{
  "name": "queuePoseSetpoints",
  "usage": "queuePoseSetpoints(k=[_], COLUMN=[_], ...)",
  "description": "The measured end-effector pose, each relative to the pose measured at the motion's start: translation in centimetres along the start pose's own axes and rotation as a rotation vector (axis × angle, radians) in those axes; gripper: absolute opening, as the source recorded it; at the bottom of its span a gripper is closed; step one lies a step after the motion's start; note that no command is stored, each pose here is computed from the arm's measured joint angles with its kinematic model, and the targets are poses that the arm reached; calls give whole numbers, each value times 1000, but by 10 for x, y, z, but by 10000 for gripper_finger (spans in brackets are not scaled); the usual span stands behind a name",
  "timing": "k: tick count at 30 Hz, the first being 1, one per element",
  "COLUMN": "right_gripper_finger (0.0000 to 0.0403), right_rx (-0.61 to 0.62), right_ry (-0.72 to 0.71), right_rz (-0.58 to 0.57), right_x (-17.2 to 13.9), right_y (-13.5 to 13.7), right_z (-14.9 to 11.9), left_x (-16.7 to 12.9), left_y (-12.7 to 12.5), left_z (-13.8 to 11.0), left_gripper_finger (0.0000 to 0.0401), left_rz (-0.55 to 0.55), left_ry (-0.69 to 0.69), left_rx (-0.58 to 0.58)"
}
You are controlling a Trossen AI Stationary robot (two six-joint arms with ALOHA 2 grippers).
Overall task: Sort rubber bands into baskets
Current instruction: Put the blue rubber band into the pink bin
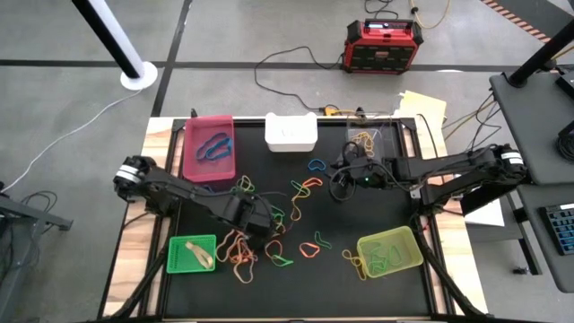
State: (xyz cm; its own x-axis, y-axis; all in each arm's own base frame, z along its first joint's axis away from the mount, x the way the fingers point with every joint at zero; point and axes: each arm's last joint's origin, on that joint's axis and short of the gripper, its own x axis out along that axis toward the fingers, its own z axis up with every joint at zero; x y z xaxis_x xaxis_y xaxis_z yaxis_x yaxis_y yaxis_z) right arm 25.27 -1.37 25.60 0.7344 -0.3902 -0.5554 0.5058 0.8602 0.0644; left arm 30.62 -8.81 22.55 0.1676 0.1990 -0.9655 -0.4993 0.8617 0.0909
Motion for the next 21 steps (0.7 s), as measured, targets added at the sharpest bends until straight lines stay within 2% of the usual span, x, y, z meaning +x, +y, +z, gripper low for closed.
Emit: queuePoseSetpoints(k=[6,10,13,16,21], right_gripper_finger=[140,141,136,133,132], right_rx=[18,37,51,47,41], right_ry=[-17,-32,-35,-32,-26], right_rz=[6,12,17,21,24], right_x=[3,3,3,3,5], right_y=[0,0,1,3,4], right_z=[-4,-3,-3,-4,-6], left_x=[-30,-43,-52,-53,-51], left_y=[21,46,67,88,135], left_z=[16,26,35,46,58], left_gripper_finger=[0,0,0,0,0], left_rz=[188,368,492,523,586], left_ry=[-26,-17,-31,-44,19], left_rx=[55,41,-11,-34,-98])
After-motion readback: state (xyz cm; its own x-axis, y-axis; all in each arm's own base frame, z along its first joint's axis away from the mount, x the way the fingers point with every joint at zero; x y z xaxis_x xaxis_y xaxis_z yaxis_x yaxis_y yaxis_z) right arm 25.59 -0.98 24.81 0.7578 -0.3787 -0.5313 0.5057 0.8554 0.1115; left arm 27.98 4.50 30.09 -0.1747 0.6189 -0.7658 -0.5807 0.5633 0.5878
